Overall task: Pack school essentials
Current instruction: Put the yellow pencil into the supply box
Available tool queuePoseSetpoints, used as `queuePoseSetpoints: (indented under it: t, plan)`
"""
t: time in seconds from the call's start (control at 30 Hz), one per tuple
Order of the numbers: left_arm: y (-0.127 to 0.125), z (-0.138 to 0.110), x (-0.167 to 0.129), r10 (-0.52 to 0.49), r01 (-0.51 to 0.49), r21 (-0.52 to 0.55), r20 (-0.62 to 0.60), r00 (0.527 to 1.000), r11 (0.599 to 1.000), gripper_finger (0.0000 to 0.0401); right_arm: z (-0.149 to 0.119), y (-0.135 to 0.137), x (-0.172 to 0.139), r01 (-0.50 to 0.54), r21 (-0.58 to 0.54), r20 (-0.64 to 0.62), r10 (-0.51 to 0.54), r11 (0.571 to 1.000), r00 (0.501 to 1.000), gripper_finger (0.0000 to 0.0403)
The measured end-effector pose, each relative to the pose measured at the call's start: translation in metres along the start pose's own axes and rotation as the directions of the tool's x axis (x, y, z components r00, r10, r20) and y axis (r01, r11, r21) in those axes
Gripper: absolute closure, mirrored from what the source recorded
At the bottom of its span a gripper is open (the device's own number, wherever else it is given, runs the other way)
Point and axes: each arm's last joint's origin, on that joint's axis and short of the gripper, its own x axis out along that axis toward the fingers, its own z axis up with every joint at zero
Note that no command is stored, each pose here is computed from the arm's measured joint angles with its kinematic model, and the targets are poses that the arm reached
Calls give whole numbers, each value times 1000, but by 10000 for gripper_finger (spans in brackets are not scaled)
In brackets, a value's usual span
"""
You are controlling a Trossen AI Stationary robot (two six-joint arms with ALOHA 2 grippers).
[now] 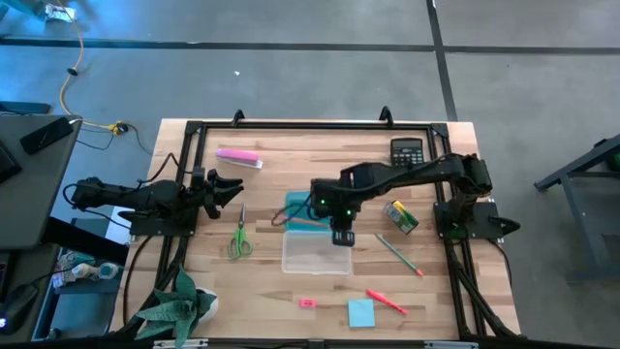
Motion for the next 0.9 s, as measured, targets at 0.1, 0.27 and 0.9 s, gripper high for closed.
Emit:
queuePoseSetpoints:
  t: [0.1, 0.27, 0.9]
  plan:
    - [0, 0, 0, 0, 0, 0, 0, 1000, 1000, 212, -1, 9, 2, -6, -82, -6, 6, 997, 1000, 395]
    - [0, 0, 0, -1, 1, -1, 3, 1000, 1000, 213, -3, 20, 8, -17, -241, -26, 11, 970, 1000, 395]
    - [-1, 0, 0, -40, 39, -28, -17, 999, 999, 226, -41, 6, 74, 71, -418, -157, -149, 906, 976, 395]
